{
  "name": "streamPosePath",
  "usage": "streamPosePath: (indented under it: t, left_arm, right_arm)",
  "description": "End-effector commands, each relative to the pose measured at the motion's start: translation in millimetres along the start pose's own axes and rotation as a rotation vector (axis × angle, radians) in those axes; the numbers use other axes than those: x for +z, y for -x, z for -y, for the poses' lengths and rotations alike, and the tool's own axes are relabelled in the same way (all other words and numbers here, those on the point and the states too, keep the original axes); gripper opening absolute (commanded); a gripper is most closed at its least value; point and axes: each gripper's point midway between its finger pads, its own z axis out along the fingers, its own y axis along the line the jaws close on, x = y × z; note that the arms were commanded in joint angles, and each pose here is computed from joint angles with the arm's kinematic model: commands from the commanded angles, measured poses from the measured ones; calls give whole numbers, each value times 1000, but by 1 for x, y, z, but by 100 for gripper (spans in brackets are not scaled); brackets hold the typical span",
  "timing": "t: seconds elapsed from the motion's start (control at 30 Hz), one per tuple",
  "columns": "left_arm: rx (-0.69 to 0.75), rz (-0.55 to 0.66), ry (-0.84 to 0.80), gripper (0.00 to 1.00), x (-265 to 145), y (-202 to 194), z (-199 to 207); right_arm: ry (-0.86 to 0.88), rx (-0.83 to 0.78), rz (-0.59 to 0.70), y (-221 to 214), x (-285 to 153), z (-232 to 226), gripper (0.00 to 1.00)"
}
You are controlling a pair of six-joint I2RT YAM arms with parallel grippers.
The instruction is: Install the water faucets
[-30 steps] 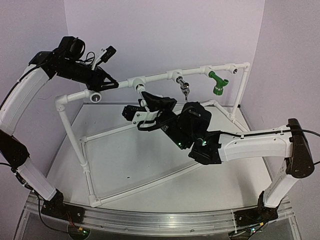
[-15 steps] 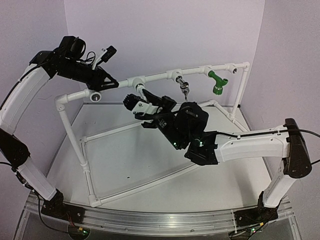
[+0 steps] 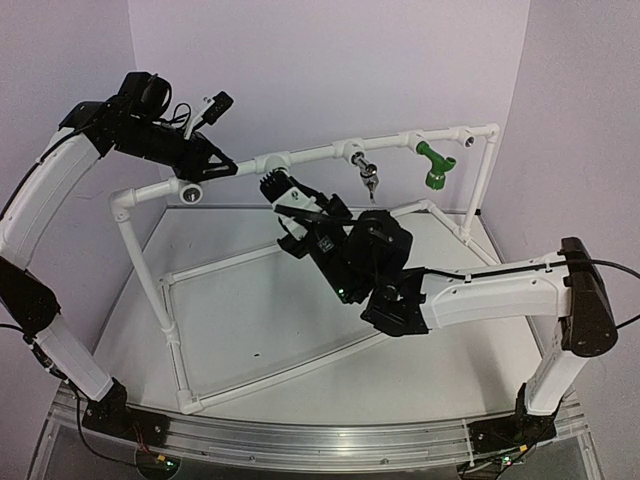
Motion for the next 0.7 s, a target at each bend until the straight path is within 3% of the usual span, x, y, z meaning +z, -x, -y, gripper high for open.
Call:
streamPosePath:
  t: [0.0, 0.47, 0.67]
  left_arm:
    - [-216, -316, -149, 35, 34, -83, 24]
    - [-218, -321, -148, 34, 36, -86, 23]
    - [-221, -327, -146, 34, 36, -88, 23]
  right_arm:
    - [-99, 175, -8, 3, 8, 16, 0]
    - [-186, 484, -62, -11, 6, 18, 0]
    - [-174, 639, -25, 3, 3, 24, 0]
